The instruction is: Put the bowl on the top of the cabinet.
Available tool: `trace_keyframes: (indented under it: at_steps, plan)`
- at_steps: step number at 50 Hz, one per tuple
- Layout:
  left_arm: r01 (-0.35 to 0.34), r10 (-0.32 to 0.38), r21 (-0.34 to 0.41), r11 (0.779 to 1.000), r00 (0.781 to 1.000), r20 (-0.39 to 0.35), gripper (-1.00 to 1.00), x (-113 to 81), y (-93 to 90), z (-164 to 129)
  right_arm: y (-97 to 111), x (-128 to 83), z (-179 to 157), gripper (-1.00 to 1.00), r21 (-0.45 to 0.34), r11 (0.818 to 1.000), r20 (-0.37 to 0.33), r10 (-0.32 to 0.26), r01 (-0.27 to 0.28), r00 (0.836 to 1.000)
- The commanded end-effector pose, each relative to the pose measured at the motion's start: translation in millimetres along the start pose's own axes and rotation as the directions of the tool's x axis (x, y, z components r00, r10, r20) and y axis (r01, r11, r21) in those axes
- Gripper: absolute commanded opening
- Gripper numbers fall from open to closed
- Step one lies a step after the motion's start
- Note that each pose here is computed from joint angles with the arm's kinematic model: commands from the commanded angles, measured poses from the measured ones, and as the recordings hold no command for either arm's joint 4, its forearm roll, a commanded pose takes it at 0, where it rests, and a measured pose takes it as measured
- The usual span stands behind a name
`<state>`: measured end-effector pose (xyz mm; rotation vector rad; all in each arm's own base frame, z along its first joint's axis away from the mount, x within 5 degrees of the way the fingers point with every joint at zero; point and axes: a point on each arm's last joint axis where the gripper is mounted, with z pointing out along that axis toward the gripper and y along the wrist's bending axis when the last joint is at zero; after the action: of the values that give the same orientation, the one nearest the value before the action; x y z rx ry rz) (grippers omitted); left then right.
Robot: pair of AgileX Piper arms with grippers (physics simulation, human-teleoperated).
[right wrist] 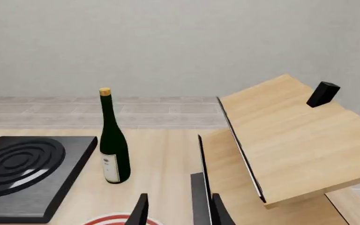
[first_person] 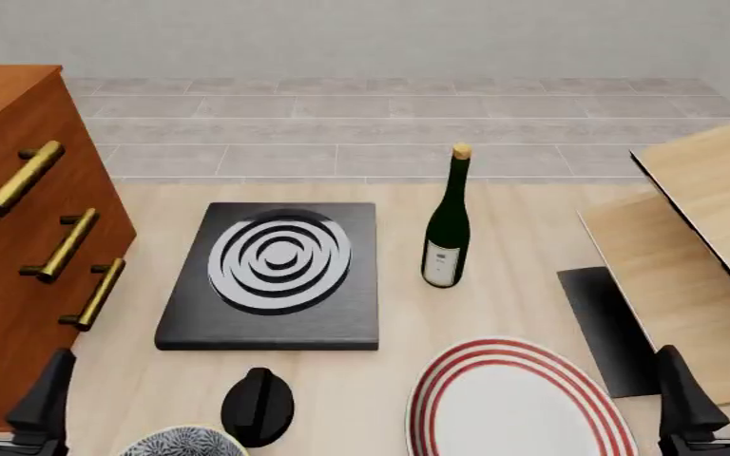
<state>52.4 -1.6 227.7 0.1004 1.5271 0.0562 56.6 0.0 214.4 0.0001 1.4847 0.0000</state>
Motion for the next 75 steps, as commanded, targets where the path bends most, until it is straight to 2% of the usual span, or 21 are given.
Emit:
trace_keyframes:
  at_steps: [1,3,7,13,19,22,26,32,43,50,58,59,62,70,75]
  plan:
    - [-0.010,0.011,0.023,1.000,0.999,-0.045,1.00,-12.5,0.4,-4,0,0,0,1.00,0.000,1.000,0.000,0.000,0.000,1.000]
    - [-0.014,0.017,0.040,0.999,0.997,-0.069,1.00,-21.0,0.7,-8,0,0,0,1.00,0.000,1.000,0.000,0.000,0.000,1.000]
    - [-0.011,0.016,0.048,0.999,0.995,-0.094,1.00,-23.5,0.8,-10,0,0,0,1.00,0.000,1.000,0.000,0.000,0.000,1.000]
    - [-0.012,0.020,0.064,0.998,0.990,-0.137,1.00,-37.7,2.2,-18,0,0,0,1.00,0.000,1.000,0.000,0.000,0.000,1.000]
    - [-0.009,0.020,0.067,0.998,0.988,-0.156,1.00,-46.6,3.4,-23,0,0,0,1.00,0.000,1.000,0.000,0.000,0.000,1.000]
    - [0.003,0.014,0.079,0.997,0.976,-0.219,1.00,-43.5,3.0,-26,0,0,0,1.00,0.000,1.000,0.000,0.000,0.000,1.000]
    - [-0.017,0.040,0.098,0.995,0.971,-0.236,1.00,-48.2,3.4,-30,0,0,0,1.00,0.000,1.000,0.000,0.000,0.000,1.000]
    - [-0.007,0.036,0.104,0.995,0.959,-0.281,1.00,-54.1,4.3,-34,0,0,0,1.00,0.000,1.000,0.000,0.000,0.000,1.000]
    - [0.011,0.031,0.125,0.992,0.943,-0.332,1.00,-70.1,6.0,-38,0,0,0,1.00,0.000,1.000,0.000,0.000,0.000,1.000]
    - [0.024,0.023,0.137,0.990,0.944,-0.330,1.00,-88.1,8.5,-45,0,0,0,1.00,0.000,1.000,0.000,0.000,0.000,1.000]
    - [0.028,0.039,0.174,0.984,0.928,-0.371,1.00,-86.3,8.3,-46,0,0,0,1.00,0.000,1.000,0.000,0.000,0.000,1.000]
    - [0.045,0.032,0.186,0.982,0.918,-0.395,1.00,-85.1,7.8,-44,0,0,0,1.00,0.000,1.000,0.000,0.000,0.000,1.000]
    - [0.051,0.037,0.201,0.978,0.911,-0.410,1.00,-85.7,7.9,-45,0,0,0,1.00,0.000,1.000,0.000,0.000,0.000,1.000]
    - [0.047,0.043,0.204,0.978,0.909,-0.415,1.00,-82.3,7.6,-45,0,0,0,1.00,0.000,1.000,0.000,0.000,0.000,1.000]
    - [0.055,0.047,0.218,0.974,0.898,-0.438,1.00,-85.0,8.2,-47,0,0,0,1.00,0.000,1.000,0.000,0.000,0.000,1.000]
